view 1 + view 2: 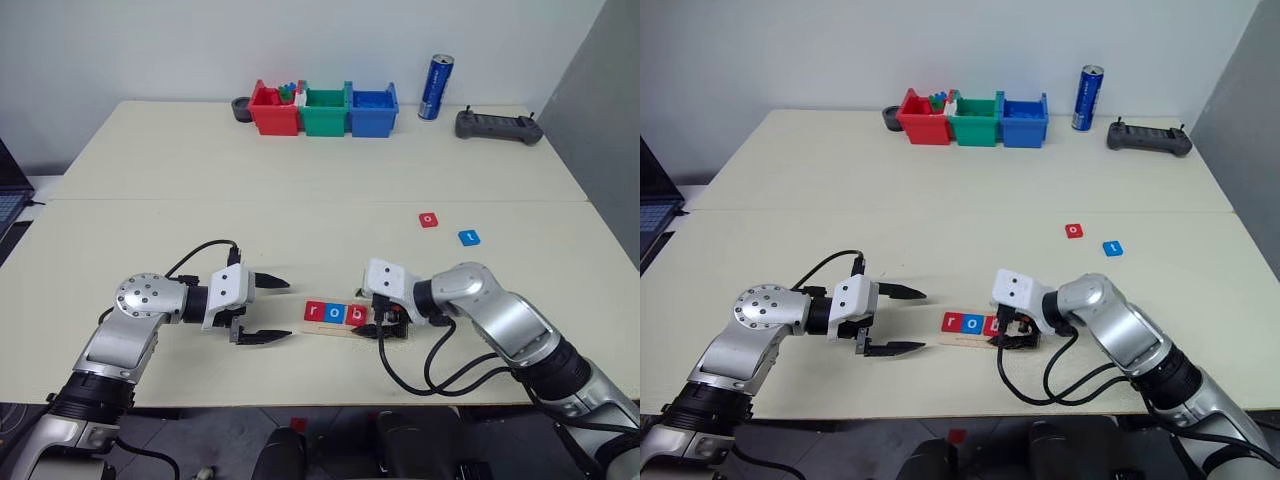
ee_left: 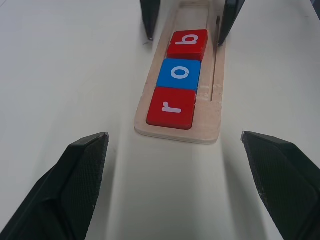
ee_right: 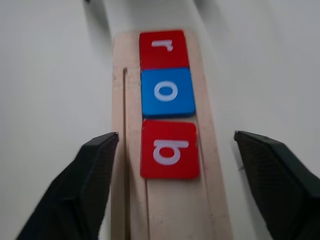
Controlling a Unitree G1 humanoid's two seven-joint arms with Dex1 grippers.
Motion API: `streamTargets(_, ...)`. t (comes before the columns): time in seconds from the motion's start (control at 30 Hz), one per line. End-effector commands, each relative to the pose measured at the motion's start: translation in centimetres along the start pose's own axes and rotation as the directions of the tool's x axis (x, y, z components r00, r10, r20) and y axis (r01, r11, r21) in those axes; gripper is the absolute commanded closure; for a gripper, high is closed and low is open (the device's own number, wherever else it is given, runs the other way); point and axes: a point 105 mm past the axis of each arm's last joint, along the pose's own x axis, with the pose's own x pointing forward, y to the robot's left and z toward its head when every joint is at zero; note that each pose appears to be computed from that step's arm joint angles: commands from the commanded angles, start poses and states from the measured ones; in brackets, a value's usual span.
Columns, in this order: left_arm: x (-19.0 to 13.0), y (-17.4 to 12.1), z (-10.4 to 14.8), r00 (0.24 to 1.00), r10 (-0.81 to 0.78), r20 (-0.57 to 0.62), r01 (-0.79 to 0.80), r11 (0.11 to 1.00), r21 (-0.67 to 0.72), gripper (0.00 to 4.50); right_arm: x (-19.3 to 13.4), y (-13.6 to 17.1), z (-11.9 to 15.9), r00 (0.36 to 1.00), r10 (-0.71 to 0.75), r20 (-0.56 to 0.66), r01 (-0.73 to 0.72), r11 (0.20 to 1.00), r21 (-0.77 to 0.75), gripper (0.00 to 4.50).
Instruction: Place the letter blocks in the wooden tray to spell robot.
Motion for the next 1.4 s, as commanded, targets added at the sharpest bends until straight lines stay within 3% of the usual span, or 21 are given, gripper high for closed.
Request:
streamTargets(0.03, -0.1, 0.2, 0.9, 1.0, 0.008, 0.011, -0.009, 0.999, 0.04, 0.0, -1.9, -0.2, 2.9, 0.996, -0.029, 0.083, 0.034, 0.998, -0.057, 0.04)
streamTargets(0.2, -0.1, 0.2, 0.7, 1.0, 0.011, 0.01, -0.012, 0.999, 0.036, 0.0, -2.3, 1.6, 1.9, 0.998, 0.007, 0.068, -0.003, 0.999, -0.054, 0.04)
streamTargets(0.3, -0.1, 0.1, 0.7, 1.0, 0.011, 0.009, -0.011, 0.999, 0.037, 0.0, -2.0, 2.7, 0.8, 0.999, 0.038, 0.037, -0.036, 0.996, -0.077, 0.6)
streamTargets(0.63, 0.1, 0.4, 0.8, 1.0, 0.013, 0.006, -0.013, 0.999, 0.048, 0.0, -0.4, 3.1, -0.5, 0.998, 0.055, -0.007, -0.056, 0.993, -0.106, 4.31)
streamTargets(0.67, 0.2, 0.4, 0.8, 1.0, 0.013, 0.006, -0.013, 0.999, 0.048, 0.0, -0.3, 3.1, -0.5, 0.999, 0.053, -0.01, -0.053, 0.993, -0.103, 4.48)
streamTargets(1.4, 0.3, 0.3, 0.8, 1.0, 0.025, 0.011, -0.025, 0.998, 0.05, 0.0, 0.0, 1.3, -0.2, 1.0, -0.01, 0.026, 0.011, 0.999, -0.035, 4.48)
